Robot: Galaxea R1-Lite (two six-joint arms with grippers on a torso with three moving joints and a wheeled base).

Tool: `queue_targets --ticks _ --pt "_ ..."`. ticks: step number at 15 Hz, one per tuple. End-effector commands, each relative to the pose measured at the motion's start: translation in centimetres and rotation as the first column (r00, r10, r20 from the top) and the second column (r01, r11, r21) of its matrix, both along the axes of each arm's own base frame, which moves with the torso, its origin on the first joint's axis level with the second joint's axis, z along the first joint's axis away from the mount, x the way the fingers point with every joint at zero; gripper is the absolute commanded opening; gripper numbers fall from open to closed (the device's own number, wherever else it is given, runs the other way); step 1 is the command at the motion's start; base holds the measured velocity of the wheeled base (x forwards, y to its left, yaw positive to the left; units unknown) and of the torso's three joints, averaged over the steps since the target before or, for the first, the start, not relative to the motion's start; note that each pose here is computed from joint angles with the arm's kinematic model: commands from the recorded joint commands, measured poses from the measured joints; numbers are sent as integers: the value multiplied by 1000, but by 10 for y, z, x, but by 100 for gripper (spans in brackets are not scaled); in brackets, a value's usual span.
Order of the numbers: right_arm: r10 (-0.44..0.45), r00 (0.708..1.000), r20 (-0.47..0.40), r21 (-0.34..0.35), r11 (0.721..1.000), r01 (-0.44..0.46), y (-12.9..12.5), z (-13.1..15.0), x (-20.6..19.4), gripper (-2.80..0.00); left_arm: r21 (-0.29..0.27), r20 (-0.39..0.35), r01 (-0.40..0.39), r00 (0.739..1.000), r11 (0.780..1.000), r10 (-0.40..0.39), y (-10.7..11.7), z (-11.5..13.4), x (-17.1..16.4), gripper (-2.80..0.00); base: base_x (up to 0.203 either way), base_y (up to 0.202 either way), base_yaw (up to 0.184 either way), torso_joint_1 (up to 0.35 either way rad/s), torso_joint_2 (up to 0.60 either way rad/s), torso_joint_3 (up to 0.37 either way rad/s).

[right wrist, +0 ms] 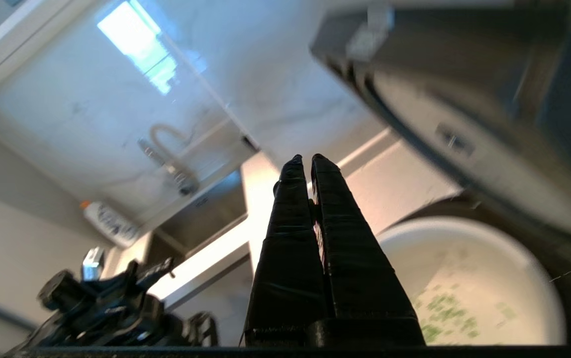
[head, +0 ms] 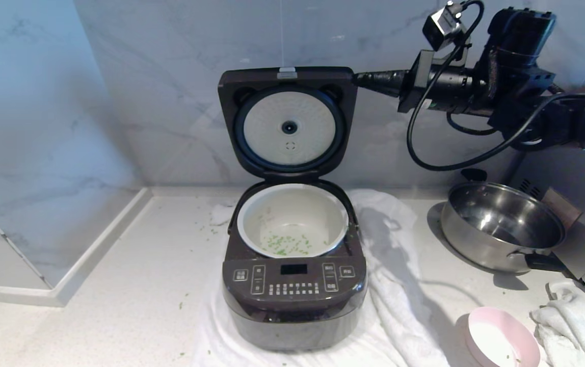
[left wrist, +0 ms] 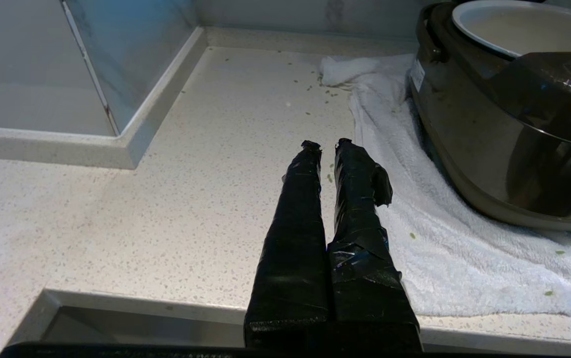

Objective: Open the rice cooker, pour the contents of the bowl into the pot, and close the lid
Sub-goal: Close the rice cooker

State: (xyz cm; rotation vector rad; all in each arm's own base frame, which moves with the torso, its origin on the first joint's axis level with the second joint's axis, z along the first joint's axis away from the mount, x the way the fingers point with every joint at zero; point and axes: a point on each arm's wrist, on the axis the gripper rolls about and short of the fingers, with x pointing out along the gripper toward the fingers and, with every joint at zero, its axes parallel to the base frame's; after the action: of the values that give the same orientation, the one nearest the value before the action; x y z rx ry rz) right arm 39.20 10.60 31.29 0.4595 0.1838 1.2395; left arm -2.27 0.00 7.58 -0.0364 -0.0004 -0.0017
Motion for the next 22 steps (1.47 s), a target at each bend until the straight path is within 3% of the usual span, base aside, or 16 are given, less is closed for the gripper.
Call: queue_targets --ticks 1,3,9,13,15,22 --pt "-32 993 113 27 999 29 -15 31 -18 -280 0 -2 0 1000 1000 0 0 0 0 -280 0 0 0 0 0 0" --pt "-45 983 179 50 998 37 -19 36 -13 -280 0 -2 0 1000 1000 0 0 0 0 -280 0 0 0 0 0 0" --pt "-98 975 199 88 993 82 -33 2 53 -280 0 -2 0 1000 1000 0 0 0 0 -280 0 0 0 0 0 0" --pt "-117 969 219 132 987 89 -46 -13 66 -280 0 -2 0 1000 1000 0 0 0 0 -280 0 0 0 0 0 0" --pt "-106 972 207 163 984 73 -47 -21 71 -280 0 -2 0 1000 1000 0 0 0 0 -280 0 0 0 0 0 0" --pt "-96 981 171 161 985 69 -41 -56 90 -280 0 -2 0 1000 1000 0 0 0 0 -280 0 0 0 0 0 0"
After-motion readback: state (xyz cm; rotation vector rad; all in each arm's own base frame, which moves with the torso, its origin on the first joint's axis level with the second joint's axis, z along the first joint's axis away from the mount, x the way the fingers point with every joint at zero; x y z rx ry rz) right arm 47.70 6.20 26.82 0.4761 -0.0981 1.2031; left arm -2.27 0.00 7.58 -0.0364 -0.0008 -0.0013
